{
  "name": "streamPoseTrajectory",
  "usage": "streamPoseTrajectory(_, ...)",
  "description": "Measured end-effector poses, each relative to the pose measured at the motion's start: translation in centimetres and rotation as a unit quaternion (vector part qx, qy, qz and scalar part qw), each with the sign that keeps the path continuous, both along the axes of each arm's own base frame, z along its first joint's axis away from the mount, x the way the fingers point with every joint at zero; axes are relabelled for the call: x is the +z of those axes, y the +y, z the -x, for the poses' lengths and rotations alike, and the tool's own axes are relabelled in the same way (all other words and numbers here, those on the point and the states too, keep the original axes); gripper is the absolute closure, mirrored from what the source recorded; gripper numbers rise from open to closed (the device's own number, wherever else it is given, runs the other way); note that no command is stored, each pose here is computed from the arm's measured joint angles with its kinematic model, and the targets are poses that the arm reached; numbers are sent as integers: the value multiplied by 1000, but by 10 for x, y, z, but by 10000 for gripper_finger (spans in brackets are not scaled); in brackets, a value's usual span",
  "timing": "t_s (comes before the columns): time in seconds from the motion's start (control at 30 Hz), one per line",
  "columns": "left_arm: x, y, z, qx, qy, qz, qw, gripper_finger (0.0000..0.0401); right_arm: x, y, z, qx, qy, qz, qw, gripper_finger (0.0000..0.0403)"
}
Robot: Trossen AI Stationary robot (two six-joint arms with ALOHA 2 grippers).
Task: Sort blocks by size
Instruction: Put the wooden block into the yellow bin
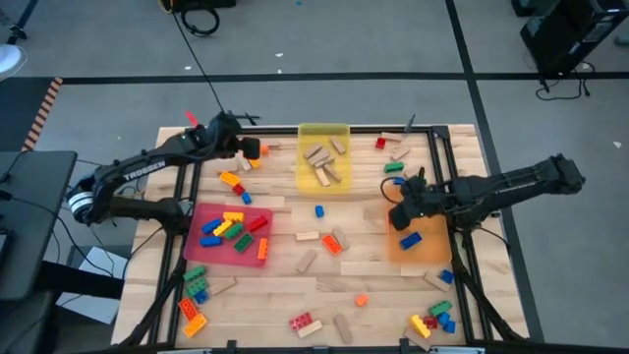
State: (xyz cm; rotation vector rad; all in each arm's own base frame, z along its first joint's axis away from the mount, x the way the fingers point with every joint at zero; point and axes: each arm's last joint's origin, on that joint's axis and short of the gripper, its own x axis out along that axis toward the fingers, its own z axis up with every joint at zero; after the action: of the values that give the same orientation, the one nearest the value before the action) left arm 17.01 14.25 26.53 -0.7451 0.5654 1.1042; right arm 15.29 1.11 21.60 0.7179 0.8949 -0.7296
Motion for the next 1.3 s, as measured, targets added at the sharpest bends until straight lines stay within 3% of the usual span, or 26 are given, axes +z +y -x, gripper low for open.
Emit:
streamPoseTrajectory(0.2, -22, 24, 14, -3, 26, 97, 995, 121, 4, -9, -8, 4, -35, 6, 999, 226)
streamPoseTrajectory(0.4, -47, 48, 5, -73, 112, 170, 976, 121, 7, -14, -14, -16, -73, 0, 997, 226)
streamPoseTrajectory(0.5, -56, 58, -2, -133, 180, 194, 955, 121, 10, -15, -18, -22, -94, -2, 995, 226)
streamPoseTrajectory(0.7, -77, 70, -11, -241, 295, 230, 895, 121, 12, -16, -21, -40, -122, -14, 992, 226)
streamPoseTrajectory(0.87, -98, 75, -15, -279, 329, 249, 867, 121, 13, -15, -22, -56, -131, -25, 990, 226)
streamPoseTrajectory(1.07, -113, 79, -14, -283, 394, 250, 838, 121, 14, -15, -23, -66, -145, -32, 987, 226)
streamPoseTrajectory(1.3, -128, 80, -16, -314, 415, 274, 809, 135, 16, -15, -25, -66, -160, -33, 984, 226)
